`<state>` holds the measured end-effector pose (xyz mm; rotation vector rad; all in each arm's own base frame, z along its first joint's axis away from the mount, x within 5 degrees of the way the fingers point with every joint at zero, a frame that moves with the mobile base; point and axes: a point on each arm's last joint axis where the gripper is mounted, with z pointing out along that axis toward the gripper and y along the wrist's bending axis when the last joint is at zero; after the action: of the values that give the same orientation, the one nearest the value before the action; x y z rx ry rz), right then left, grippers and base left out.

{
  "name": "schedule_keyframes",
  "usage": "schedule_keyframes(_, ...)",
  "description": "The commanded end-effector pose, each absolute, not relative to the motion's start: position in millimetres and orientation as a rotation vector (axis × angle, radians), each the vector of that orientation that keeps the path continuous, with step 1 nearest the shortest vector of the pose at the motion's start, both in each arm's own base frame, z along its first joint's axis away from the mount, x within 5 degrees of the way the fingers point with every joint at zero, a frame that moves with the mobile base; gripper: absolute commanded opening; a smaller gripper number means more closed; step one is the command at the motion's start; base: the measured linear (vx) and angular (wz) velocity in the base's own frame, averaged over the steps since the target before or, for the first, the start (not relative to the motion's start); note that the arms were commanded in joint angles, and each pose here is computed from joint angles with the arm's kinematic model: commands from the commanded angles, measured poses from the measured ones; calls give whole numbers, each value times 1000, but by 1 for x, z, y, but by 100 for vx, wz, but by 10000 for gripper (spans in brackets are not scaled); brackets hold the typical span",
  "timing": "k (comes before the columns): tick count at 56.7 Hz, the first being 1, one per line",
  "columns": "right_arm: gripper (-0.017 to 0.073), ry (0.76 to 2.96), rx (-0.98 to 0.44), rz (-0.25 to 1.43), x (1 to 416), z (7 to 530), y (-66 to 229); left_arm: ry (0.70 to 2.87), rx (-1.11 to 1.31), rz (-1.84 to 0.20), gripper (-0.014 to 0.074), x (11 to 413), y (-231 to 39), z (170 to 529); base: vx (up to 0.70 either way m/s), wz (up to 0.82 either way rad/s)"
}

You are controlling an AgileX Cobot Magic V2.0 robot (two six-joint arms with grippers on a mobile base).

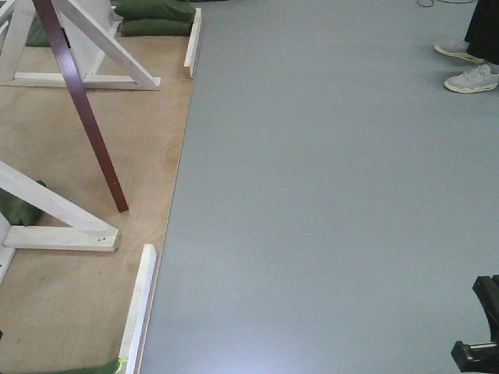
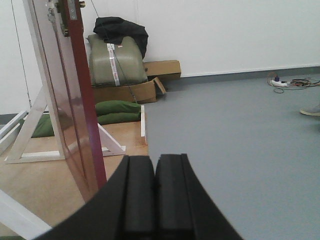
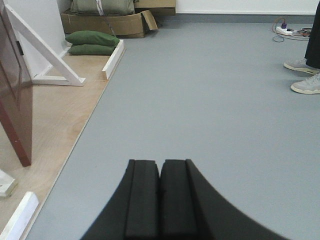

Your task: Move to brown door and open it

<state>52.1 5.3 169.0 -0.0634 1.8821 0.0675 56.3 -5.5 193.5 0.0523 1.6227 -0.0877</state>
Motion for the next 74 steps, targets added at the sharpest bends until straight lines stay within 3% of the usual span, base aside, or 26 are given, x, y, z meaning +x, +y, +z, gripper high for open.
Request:
schedule_keyframes(1, 0, 1803, -65, 55, 54, 175, 5, 1513, 32, -98, -4, 55, -5, 207, 25, -5)
schedule_keyframes(74, 0, 1798, -65, 54, 54, 175, 5, 1513, 32, -98, -4, 55, -5, 207, 34, 0)
